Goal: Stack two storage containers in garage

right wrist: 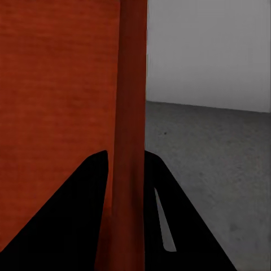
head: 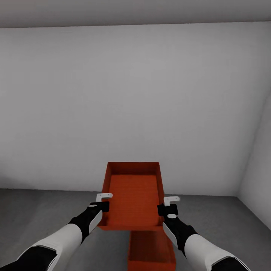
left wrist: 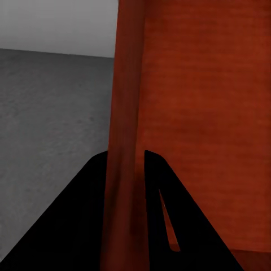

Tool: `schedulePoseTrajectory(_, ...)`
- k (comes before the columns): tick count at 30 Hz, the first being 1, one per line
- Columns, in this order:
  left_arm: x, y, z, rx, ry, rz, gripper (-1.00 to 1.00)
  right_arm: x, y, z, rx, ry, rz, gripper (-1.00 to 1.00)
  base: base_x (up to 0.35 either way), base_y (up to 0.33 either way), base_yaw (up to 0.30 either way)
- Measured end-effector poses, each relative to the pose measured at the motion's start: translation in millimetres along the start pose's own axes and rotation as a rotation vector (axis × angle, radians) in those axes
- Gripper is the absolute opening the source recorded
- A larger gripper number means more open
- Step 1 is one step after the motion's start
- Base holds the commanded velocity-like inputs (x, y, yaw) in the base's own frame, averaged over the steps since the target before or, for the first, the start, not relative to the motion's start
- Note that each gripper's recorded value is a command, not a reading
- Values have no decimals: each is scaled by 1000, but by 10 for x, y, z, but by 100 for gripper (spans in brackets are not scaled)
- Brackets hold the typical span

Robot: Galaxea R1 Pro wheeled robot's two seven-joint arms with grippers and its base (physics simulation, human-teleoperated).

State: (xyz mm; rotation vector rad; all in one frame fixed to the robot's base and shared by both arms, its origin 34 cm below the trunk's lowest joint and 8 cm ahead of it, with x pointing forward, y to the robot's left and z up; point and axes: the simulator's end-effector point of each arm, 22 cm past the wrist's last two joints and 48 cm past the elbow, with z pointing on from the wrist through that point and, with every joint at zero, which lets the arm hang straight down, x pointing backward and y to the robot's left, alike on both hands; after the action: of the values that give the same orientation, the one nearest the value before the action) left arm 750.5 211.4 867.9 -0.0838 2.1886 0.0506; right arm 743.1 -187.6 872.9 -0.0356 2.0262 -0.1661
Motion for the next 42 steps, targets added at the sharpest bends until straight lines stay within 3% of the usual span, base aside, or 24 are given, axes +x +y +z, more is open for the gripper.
schedulePoseTrajectory(9,1,0,0,0,0,0,-100,2,0,0,0,0,0,-100,307,116,0)
schedulePoseTrajectory(19,5,3,2,0,3,3,-100,12,5,0,0,3,1,-100,93,9,0)
schedulePoseTrajectory(42,-3,-3,1,1,-1,0,-100,-4,-2,2,0,-1,0,-100,303,0,0)
